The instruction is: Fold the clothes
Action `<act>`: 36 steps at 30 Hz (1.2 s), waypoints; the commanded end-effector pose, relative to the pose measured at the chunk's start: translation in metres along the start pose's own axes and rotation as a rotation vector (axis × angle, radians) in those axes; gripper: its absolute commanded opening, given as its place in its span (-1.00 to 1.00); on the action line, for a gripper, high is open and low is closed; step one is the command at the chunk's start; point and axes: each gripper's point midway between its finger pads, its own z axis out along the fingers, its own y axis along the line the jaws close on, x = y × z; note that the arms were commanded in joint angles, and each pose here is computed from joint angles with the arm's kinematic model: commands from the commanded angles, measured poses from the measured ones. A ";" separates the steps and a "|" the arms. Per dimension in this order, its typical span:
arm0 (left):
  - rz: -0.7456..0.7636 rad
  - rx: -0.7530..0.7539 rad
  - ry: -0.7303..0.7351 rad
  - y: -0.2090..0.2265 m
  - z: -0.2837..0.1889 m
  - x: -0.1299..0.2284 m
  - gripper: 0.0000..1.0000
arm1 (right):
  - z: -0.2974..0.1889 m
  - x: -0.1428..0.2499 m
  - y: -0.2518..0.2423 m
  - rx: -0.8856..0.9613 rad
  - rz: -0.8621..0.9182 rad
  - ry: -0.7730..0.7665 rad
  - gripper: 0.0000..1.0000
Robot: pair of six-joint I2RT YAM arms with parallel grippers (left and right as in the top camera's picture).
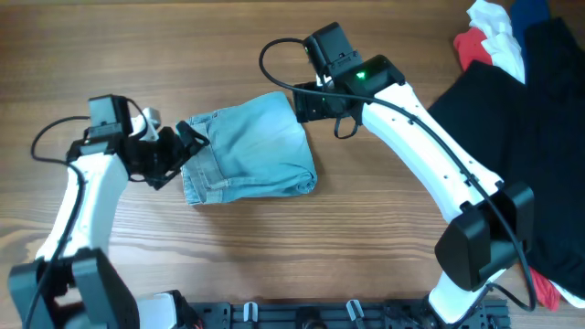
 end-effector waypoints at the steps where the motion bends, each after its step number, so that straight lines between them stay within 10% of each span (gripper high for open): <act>1: -0.013 -0.010 0.063 0.004 0.025 0.002 0.92 | -0.010 -0.005 0.004 -0.017 0.016 -0.018 0.76; 15: -0.045 0.030 0.113 0.010 0.064 -0.004 0.80 | -0.010 -0.003 0.004 -0.015 0.017 -0.011 0.76; 26: -0.028 0.100 0.119 -0.003 0.063 -0.005 0.24 | -0.010 -0.001 0.003 -0.012 0.016 -0.004 0.76; 36: 0.000 0.234 0.134 -0.027 0.059 -0.007 0.39 | -0.010 -0.001 0.005 -0.023 0.016 -0.001 0.76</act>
